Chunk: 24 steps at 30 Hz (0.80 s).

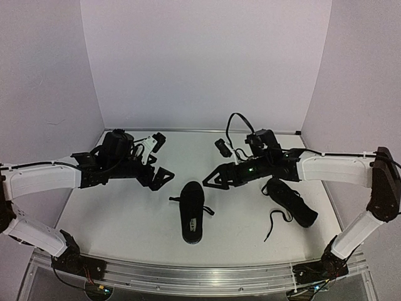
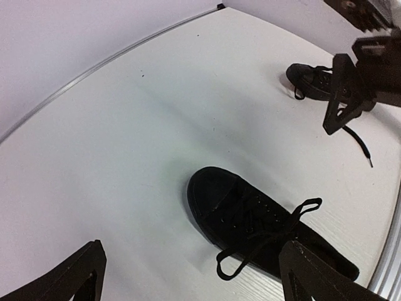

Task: Tie the shoes

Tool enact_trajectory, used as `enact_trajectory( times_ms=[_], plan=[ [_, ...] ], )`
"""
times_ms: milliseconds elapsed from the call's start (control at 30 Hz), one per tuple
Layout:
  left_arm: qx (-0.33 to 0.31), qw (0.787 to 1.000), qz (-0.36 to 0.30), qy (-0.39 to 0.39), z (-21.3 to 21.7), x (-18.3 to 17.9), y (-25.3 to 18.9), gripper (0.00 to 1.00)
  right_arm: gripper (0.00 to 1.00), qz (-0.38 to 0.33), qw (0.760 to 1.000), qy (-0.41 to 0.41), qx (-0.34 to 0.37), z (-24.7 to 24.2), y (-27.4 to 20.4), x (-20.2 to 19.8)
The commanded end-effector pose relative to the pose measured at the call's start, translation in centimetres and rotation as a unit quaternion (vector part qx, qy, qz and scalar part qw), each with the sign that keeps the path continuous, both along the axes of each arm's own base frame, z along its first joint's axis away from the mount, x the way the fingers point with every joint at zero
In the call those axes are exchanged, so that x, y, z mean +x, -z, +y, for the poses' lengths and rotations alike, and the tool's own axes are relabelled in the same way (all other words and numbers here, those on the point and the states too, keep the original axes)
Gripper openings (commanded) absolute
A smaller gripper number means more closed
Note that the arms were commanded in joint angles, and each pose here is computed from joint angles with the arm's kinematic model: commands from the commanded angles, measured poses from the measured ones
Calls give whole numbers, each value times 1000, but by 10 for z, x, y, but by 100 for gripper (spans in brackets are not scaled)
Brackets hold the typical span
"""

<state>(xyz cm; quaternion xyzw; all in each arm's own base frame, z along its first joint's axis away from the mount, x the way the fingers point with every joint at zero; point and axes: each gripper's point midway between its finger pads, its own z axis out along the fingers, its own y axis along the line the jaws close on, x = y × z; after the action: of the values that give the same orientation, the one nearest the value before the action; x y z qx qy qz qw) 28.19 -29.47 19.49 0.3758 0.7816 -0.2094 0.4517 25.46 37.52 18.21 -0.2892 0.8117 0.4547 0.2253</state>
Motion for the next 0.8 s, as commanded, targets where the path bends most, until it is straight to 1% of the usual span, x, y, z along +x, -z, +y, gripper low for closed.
enact_trajectory(
  times_ms=[0,167,267,400,467,633,767],
  plan=[
    [-65,993,80,-62,10,-8,12,100,85,38,999,22,-27,-16,31,-9],
    [-91,983,151,-54,16,-37,45,100,84,64,998,-2,-23,-8,54,-39],
    [-82,977,186,-63,24,-51,66,100,84,74,996,-19,-38,1,73,-60],
    [-76,971,219,-59,21,-71,88,100,82,91,993,-39,-57,12,101,-81],
    [-65,967,237,-60,19,-78,102,100,82,96,993,-43,-60,17,107,-85],
    [-76,960,266,-35,-5,-86,117,100,79,101,992,-42,-57,27,119,-83],
    [-92,957,275,-21,-25,-84,126,100,72,99,993,-36,-60,35,127,-75]
  ],
)
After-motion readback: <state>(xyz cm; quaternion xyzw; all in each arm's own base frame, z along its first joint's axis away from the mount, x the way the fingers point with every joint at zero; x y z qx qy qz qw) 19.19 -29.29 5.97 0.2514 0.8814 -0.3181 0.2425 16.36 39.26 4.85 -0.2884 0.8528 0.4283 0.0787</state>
